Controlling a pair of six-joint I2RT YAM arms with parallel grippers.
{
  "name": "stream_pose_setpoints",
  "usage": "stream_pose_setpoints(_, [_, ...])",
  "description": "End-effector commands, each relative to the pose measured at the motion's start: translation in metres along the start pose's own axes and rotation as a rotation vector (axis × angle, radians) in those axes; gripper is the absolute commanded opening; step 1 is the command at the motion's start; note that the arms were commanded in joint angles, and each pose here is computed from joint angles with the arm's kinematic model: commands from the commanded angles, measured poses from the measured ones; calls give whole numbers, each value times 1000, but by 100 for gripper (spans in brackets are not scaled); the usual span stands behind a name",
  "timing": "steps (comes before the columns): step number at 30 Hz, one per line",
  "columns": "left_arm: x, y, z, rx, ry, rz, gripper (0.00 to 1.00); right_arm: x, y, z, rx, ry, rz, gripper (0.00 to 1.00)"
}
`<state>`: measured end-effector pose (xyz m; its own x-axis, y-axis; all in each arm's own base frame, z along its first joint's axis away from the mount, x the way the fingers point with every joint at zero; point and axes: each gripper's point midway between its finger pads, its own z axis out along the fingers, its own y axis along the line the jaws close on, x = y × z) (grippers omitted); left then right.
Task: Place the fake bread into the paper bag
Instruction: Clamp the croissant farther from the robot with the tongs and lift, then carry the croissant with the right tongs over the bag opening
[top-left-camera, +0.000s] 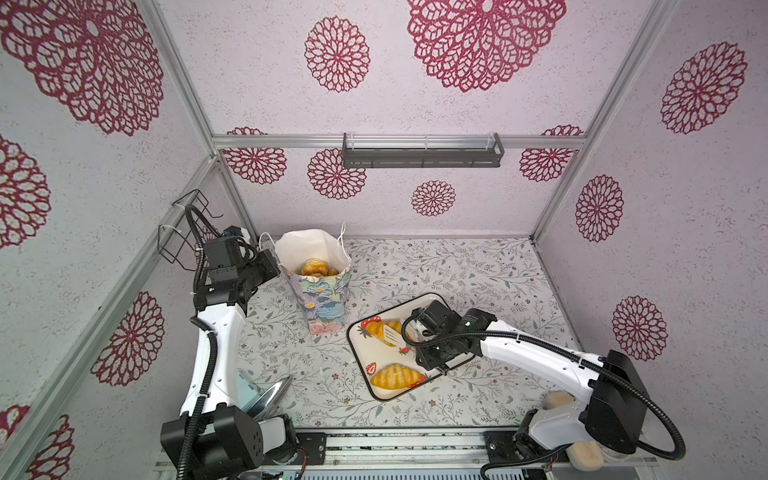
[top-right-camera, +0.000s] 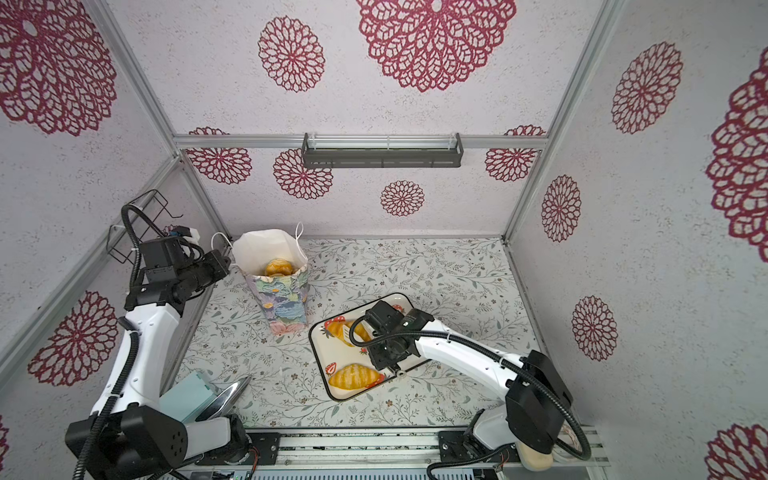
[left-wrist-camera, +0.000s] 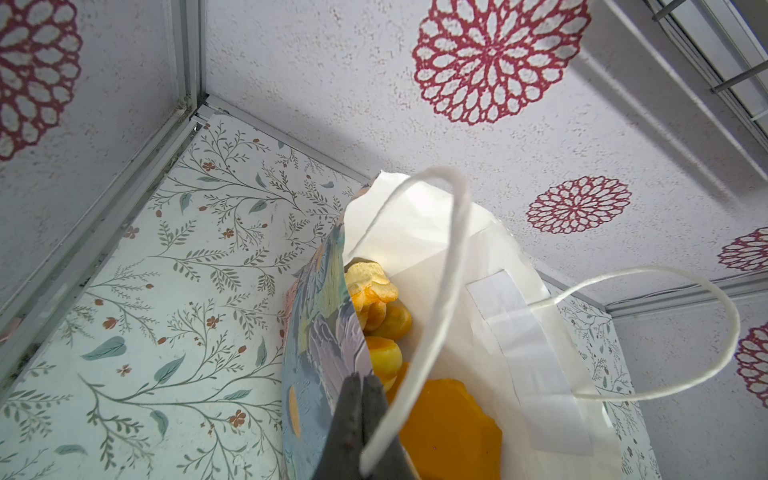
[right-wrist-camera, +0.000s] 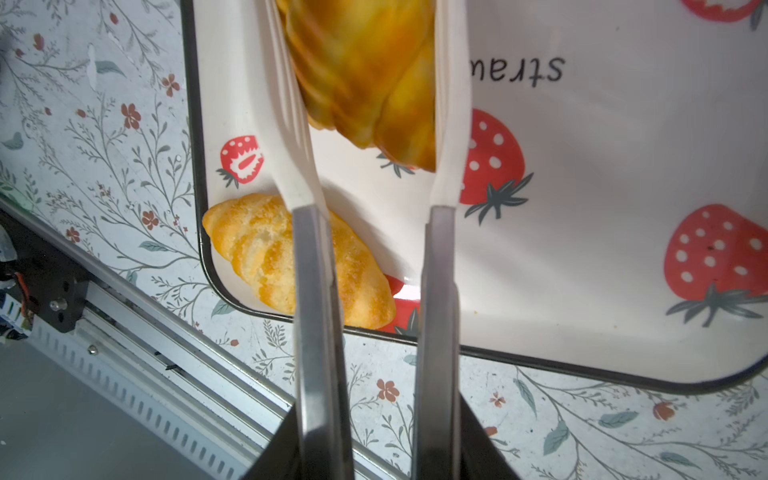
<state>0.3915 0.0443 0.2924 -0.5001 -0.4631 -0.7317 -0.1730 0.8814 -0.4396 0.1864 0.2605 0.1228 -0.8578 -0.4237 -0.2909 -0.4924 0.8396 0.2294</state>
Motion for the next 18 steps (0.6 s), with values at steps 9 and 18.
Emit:
stream_pose_setpoints(9, [0, 0, -3, -3, -4, -1, 0, -35, 2, -41, -40, -200, 69, 40])
stream_pose_setpoints(18, [0, 0, -3, -4, -3, 0, 0, -54, 12, -67, -90, -297, 78, 40])
